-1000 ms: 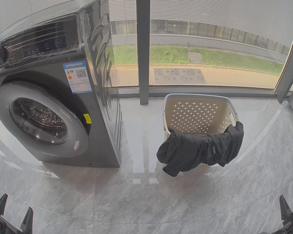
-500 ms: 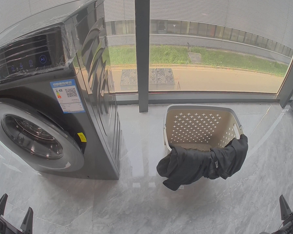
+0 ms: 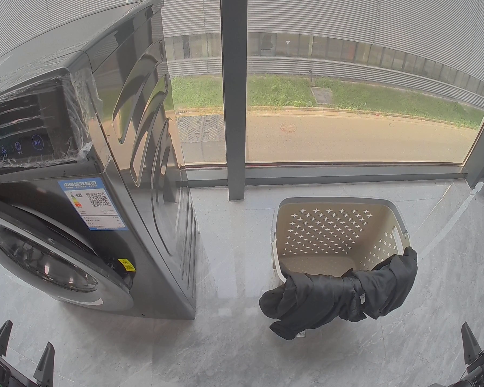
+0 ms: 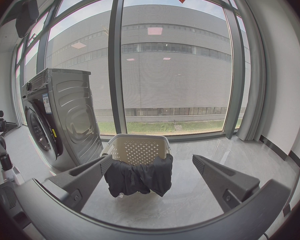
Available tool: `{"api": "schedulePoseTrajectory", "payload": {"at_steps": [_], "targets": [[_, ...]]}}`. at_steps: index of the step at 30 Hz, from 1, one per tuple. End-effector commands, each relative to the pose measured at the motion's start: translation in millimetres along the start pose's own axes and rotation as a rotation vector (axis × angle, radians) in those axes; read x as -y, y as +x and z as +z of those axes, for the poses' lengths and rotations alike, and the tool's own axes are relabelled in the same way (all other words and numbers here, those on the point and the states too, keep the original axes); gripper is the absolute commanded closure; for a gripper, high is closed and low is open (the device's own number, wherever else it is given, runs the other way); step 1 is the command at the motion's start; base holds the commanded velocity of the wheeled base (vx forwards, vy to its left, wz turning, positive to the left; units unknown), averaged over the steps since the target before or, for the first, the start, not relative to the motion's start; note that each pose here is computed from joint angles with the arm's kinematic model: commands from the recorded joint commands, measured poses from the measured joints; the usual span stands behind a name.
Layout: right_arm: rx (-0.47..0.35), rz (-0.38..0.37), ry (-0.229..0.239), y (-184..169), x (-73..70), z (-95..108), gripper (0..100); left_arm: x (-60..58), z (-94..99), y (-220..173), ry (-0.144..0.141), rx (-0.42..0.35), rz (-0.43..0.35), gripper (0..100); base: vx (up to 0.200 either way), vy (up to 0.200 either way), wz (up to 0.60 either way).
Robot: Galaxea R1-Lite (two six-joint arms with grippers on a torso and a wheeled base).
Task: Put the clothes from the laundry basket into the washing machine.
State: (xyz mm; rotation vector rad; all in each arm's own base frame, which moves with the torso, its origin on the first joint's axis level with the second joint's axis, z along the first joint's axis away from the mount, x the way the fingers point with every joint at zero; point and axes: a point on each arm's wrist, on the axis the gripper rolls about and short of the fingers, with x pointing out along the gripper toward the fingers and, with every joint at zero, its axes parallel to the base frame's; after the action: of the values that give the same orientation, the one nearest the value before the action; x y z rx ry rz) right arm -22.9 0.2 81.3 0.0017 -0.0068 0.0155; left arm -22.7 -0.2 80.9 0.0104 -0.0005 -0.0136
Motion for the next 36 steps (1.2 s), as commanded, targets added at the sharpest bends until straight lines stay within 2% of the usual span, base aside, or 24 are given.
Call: {"api": "schedulePoseTrajectory", "payload": {"at_steps": [1,24,36], "targets": [[-0.001,0.000,0.000,0.0,0.0,-5.2,0,0.0,-4.8,-0.2,0.000,0.003,0.000,0,0.000,-0.200,0.00],[-0.001,0.000,0.000,0.0,0.0,-5.2,0,0.0,-4.8,-0.2,0.000,0.003,0.000,0,0.000,-0.200,0.00],[-0.001,0.000,0.000,0.0,0.0,-5.2,0,0.0,-4.8,-0.2,0.000,0.003,0.000,0,0.000,0.000,0.00]]}}
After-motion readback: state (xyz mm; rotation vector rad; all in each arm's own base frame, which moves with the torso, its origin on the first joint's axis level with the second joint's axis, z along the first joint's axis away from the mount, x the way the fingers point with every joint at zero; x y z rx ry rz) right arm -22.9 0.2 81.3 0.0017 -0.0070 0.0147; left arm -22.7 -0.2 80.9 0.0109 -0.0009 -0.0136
